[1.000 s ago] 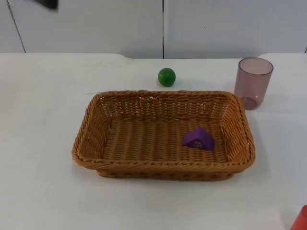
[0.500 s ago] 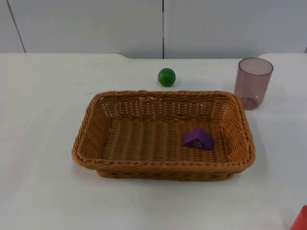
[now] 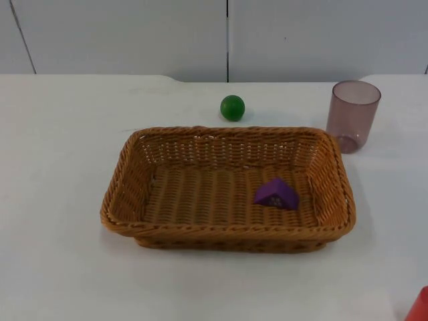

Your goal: Pick up the basket with the left hand and place the triangular block into the basket with the right hand.

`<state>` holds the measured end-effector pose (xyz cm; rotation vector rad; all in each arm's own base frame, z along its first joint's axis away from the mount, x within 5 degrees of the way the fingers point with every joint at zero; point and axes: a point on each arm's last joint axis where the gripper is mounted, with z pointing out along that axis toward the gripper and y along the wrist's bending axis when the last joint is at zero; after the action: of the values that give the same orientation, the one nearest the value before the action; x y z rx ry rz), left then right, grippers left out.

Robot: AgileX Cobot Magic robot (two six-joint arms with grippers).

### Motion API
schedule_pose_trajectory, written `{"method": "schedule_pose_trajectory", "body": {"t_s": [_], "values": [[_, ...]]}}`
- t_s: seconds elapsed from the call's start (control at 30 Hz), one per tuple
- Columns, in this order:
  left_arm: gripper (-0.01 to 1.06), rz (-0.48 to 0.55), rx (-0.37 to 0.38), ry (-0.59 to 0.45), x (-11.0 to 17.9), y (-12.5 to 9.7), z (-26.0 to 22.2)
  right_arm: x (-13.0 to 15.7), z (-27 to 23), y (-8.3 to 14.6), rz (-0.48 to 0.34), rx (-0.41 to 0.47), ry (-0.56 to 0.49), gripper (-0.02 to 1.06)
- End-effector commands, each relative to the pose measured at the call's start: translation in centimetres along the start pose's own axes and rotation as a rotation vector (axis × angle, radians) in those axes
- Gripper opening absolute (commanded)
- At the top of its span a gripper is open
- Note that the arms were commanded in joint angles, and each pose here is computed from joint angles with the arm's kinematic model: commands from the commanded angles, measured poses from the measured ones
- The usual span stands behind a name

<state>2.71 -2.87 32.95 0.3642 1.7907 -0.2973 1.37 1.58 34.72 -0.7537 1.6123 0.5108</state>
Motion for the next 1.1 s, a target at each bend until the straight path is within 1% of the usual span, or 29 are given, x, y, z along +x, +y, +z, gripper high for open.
{"method": "schedule_pose_trajectory", "body": {"t_s": [0.0,0.03,0.07,0.1,0.13,0.17,0.2,0.23,0.27,0.33,0.37,0.4,0.47,0.57,0.63,1.0,1.07], "values": [[1.05,0.022,0.011,0.002,0.9,-0.5,-1.2,1.2,-0.6,0.1,0.003,0.001,0.049,0.68],[1.05,0.034,0.002,0.007,1.3,-0.6,-1.8,1.8,-0.8,0.2,0.003,-0.003,0.081,0.68],[1.05,0.018,-0.01,0.018,1.6,-0.6,-2.1,2.3,-1.0,0.2,0.007,-0.005,0.098,0.68],[1.05,0.006,-0.026,0.021,1.8,-0.5,-2.4,2.6,-1.1,0.3,0.01,-0.006,0.108,0.68],[1.05,-0.011,-0.061,0.035,2.2,-0.3,-2.8,3.0,-1.3,0.3,0.017,-0.007,0.115,0.68],[1.05,-0.011,-0.061,0.035,2.2,-0.3,-2.8,3.0,-1.3,0.3,0.017,-0.007,0.115,0.68],[1.05,-0.024,-0.104,0.044,2.6,0.0,-3.2,3.4,-1.4,0.4,0.023,-0.007,0.126,0.68],[1.05,-0.063,-0.162,0.058,3.1,0.3,-3.7,3.8,-1.5,0.4,0.024,-0.008,0.13,0.68],[1.05,-0.068,-0.183,0.059,3.3,0.4,-3.9,4.2,-1.5,0.4,0.024,-0.008,0.132,0.68],[1.05,-0.085,-0.254,0.09,3.7,1.0,-4.1,4.9,-1.6,0.5,0.024,-0.008,0.133,0.68],[1.05,-0.087,-0.277,0.11,3.8,1.2,-4.2,5.2,-1.8,0.5,0.022,-0.006,0.127,0.68],[1.05,-0.087,-0.277,0.11,3.8,1.2,-4.2,5.2,-1.8,0.5,0.022,-0.006,0.127,0.68],[1.05,-0.097,-0.286,0.151,4.4,1.4,-4.0,5.4,-1.6,0.5,0.037,-0.003,0.137,0.68],[1.05,-0.107,-0.28,0.228,6.1,1.6,-2.7,5.4,-1.6,0.3,0.058,0.022,0.143,0.68],[1.05,-0.109,-0.28,0.242,6.3,1.6,-2.7,5.4,-1.6,0.3,0.057,0.023,0.143,0.68],[1.05,-0.112,-0.276,0.242,6.3,1.5,-2.7,5.7,-1.8,0.2,0.067,0.032,0.184,0.68],[1.05,-0.108,-0.275,0.242,6.3,1.5,-2.7,5.9,-1.9,0.2,0.068,0.032,0.204,0.68]]}}
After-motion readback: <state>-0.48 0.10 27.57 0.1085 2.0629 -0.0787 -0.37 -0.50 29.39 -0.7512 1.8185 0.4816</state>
